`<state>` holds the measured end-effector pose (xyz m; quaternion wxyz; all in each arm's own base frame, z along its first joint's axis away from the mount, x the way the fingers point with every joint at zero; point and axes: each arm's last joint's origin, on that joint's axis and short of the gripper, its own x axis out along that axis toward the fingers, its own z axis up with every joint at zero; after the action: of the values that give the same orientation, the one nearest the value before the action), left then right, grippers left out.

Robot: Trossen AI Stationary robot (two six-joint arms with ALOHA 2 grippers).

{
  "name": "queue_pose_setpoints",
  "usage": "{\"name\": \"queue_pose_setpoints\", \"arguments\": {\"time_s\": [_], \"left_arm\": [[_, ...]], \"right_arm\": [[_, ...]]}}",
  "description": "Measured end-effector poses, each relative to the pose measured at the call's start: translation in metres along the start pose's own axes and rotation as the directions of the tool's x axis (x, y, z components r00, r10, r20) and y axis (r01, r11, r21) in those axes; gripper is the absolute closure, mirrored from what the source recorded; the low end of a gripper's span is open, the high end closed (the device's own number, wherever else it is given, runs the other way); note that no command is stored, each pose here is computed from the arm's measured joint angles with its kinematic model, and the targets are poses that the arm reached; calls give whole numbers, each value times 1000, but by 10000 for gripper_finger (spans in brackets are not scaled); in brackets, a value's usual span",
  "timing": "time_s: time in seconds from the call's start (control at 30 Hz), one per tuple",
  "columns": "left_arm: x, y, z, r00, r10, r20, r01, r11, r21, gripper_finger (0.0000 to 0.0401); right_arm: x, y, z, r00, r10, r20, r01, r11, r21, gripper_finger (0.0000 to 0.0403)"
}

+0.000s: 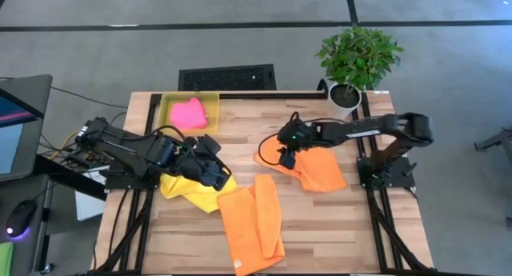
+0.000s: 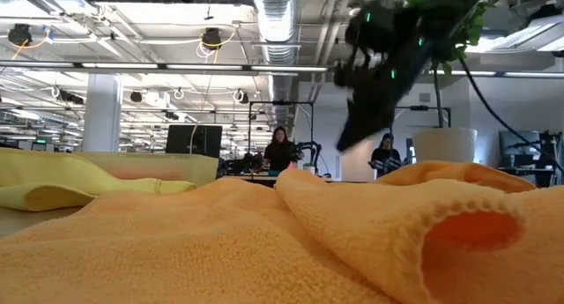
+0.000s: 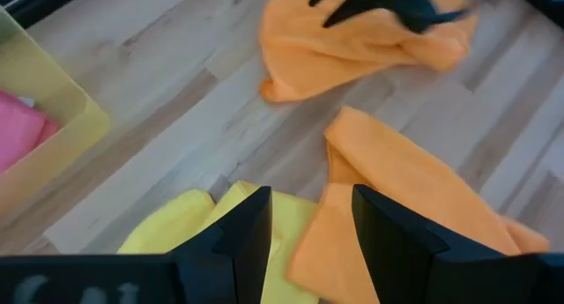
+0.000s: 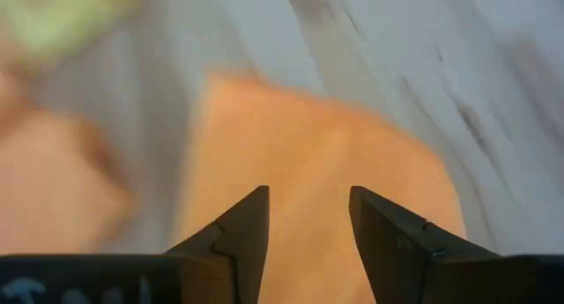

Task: Fold microfiber towels
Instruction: Fold the right orange microfiber cloth

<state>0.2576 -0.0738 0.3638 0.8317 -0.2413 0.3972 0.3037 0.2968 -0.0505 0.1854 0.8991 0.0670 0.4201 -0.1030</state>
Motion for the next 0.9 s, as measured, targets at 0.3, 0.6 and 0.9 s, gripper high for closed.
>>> {"name": "queue_pose_setpoints", "arguments": {"time_s": [0.3, 0.6, 0.9], "left_arm": [[64, -4, 10, 993, -99, -62, 98, 995, -9, 250], [160, -1, 17, 943, -331, -34, 330, 919, 215, 250], [226, 13, 4, 991, -129, -31, 130, 899, 418, 250]], "right_arm": [[-99, 42, 22, 946, 261, 191, -237, 962, -139, 220], [-167, 58, 13, 852, 401, 337, -331, 911, -248, 220], [-193, 56, 1, 827, 437, 354, -340, 890, -303, 220]]}}
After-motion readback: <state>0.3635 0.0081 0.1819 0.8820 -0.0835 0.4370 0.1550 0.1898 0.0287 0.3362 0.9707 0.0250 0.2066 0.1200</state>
